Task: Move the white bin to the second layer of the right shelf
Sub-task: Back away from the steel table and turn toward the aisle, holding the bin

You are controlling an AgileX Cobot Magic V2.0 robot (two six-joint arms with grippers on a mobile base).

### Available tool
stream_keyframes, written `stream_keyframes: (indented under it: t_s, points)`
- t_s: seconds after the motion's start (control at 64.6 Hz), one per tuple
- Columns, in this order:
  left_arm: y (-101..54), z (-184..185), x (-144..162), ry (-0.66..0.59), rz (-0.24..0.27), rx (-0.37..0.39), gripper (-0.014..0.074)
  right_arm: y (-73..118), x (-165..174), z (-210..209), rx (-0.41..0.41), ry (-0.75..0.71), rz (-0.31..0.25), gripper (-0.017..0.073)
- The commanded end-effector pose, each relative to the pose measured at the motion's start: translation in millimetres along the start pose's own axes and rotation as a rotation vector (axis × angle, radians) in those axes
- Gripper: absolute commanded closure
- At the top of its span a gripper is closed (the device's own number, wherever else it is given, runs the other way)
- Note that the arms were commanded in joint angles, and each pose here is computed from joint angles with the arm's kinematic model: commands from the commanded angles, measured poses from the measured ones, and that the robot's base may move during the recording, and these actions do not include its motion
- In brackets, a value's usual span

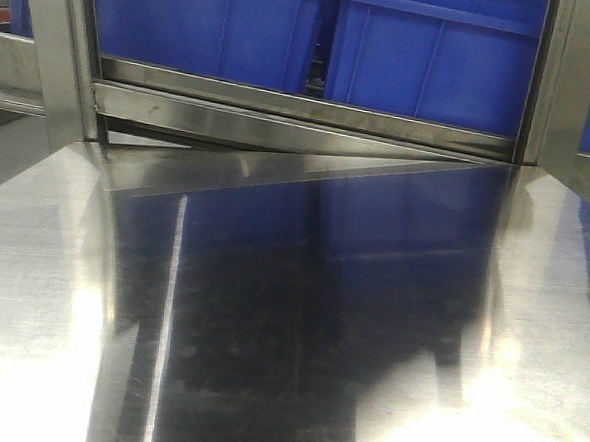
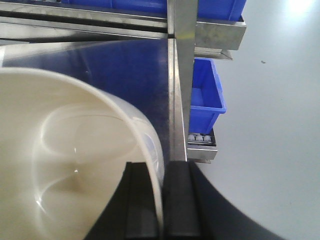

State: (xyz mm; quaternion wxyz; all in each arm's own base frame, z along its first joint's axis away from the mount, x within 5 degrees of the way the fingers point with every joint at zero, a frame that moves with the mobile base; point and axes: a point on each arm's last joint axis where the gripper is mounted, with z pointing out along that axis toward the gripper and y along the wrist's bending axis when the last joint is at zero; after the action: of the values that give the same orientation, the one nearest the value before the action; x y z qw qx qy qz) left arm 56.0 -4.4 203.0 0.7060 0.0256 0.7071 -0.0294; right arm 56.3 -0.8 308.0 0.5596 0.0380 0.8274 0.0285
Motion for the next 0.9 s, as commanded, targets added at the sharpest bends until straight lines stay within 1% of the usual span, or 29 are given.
stream_keyframes:
  t_s: [0.0, 0.882]
  points:
    - [0.0, 0.2, 4.4, -0.058, -0.011, 0.003, 0.0509, 1.6, -16.3, -4.3, -0.009, -0.119, -0.003, 0.0511]
    - [0.0, 0.2, 4.4, -0.058, -0.011, 0.003, 0.0509, 1.6, -16.3, -4.3, -0.009, -0.119, -0.003, 0.0511]
